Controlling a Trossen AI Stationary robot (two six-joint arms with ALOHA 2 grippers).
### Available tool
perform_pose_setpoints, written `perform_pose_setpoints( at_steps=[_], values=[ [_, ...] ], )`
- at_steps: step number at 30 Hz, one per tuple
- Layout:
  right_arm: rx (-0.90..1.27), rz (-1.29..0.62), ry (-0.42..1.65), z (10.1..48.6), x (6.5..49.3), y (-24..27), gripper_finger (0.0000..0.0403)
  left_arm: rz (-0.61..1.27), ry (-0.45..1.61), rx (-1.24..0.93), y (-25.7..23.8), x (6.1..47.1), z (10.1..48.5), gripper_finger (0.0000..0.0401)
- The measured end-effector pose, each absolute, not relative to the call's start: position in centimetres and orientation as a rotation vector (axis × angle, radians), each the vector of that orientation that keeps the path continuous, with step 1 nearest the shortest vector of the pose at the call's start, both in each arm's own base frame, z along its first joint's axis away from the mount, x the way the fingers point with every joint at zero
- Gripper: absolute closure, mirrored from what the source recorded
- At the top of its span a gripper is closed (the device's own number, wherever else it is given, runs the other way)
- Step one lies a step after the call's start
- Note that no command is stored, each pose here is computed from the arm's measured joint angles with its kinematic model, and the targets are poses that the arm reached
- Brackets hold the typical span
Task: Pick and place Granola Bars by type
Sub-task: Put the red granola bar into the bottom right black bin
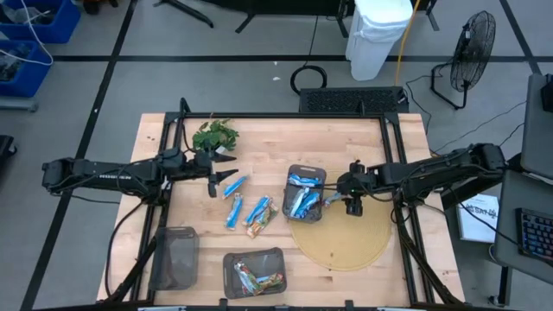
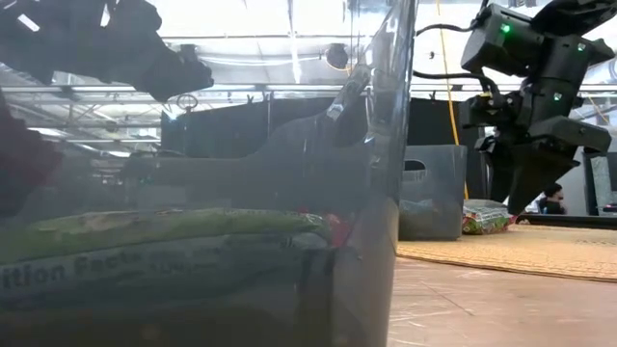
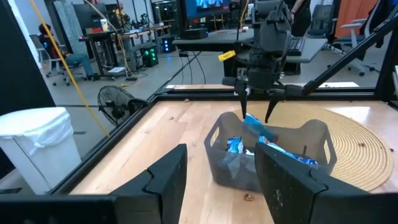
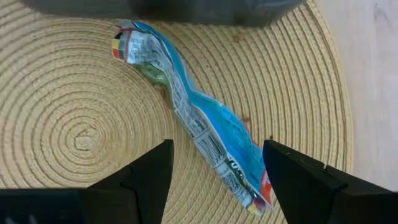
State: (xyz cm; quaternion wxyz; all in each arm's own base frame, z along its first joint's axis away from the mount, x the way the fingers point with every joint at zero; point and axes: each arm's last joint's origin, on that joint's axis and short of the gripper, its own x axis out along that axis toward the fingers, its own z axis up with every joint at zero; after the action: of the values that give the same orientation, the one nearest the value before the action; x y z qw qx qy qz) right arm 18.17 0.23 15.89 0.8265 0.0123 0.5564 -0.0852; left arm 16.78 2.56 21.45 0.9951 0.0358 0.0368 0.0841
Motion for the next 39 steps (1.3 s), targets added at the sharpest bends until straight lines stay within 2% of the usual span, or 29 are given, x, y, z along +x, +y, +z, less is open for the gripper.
perform_pose_setpoints(
  at_steps=[17,27,39],
  values=[
    [0.020,-0.233,1.187,15.80,18.13,0.07,0.0166,0.169,0.087,0.064,2.56,16.77,21.33,0.0210],
    [0.057,-0.249,1.192,15.76,18.05,0.10,0.0202,0.169,0.087,0.060,2.56,16.77,21.33,0.0210],
    [0.085,-0.241,1.203,15.50,17.87,0.18,0.0202,0.169,0.087,0.061,2.56,16.77,21.33,0.0210]
  ],
)
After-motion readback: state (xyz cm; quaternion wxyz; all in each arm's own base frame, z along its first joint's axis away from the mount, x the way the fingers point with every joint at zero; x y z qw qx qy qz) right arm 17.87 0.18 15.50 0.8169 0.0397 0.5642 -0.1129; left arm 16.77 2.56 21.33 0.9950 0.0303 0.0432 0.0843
